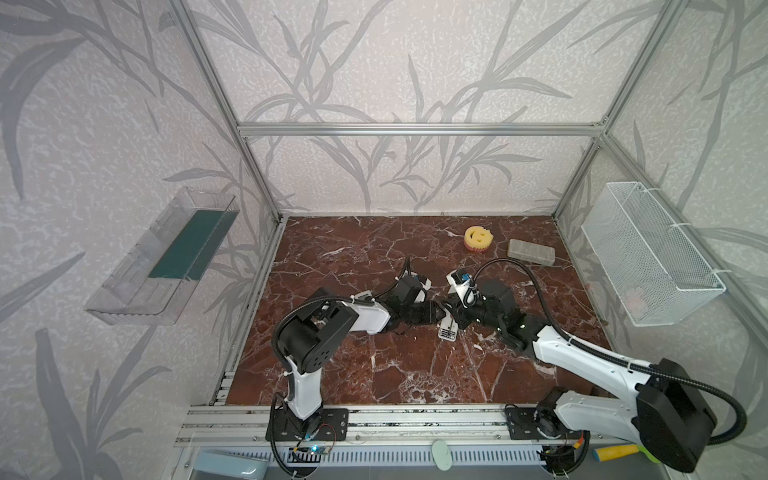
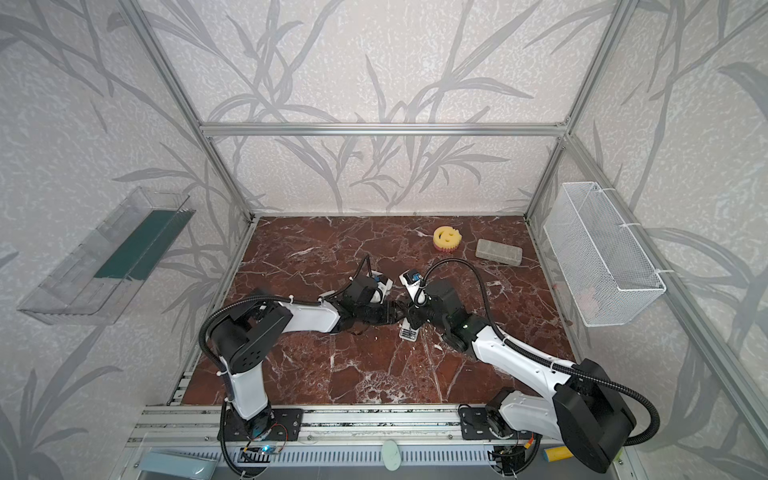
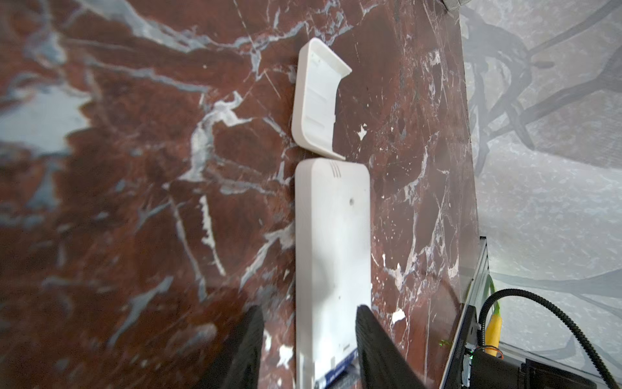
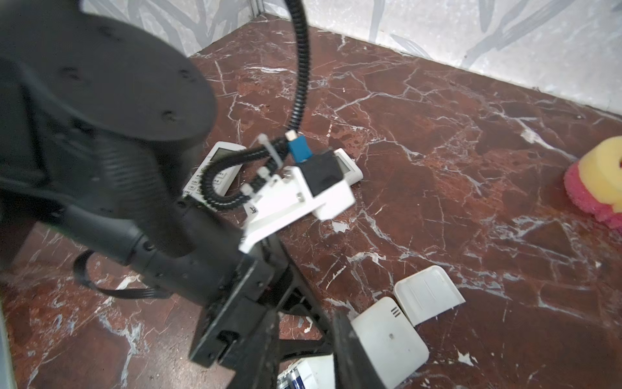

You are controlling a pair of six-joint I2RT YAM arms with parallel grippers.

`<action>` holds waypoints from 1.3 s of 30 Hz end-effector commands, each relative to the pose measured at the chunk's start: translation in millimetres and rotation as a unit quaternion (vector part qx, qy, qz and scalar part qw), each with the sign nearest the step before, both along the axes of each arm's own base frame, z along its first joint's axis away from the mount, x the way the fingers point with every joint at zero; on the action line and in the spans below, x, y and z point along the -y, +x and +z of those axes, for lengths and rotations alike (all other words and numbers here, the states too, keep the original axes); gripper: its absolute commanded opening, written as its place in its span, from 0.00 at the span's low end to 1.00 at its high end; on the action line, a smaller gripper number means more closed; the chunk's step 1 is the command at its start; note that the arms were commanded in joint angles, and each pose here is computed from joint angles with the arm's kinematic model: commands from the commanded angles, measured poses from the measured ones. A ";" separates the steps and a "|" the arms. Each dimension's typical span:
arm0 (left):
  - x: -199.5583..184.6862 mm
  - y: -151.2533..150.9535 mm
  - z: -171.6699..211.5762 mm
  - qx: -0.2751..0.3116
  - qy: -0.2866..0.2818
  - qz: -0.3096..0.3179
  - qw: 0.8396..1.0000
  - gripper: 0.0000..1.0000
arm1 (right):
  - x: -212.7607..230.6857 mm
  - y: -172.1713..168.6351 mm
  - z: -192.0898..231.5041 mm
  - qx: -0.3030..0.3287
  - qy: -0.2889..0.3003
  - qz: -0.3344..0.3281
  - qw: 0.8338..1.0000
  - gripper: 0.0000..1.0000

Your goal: Unload the batteries from the remote control

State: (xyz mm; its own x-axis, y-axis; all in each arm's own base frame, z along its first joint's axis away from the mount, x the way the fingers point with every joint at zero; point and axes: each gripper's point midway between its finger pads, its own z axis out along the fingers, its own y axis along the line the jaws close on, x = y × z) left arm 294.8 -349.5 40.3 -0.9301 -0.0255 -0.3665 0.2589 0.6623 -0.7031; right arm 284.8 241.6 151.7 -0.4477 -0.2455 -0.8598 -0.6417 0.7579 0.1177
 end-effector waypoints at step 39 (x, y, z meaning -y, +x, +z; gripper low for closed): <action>-2.4 -80.5 -16.1 0.019 0.004 -0.027 0.999 0.12 | 22.4 1.7 -37.1 -0.082 -0.033 -0.077 0.993 0.00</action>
State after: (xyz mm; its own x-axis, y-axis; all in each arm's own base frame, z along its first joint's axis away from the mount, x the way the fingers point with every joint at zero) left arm 209.7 -346.8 21.5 -0.9203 0.0420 -0.3889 0.3213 0.6484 -0.6902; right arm 297.1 232.4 148.1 -0.5334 -0.1338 -0.8352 -0.5179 0.8324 0.1973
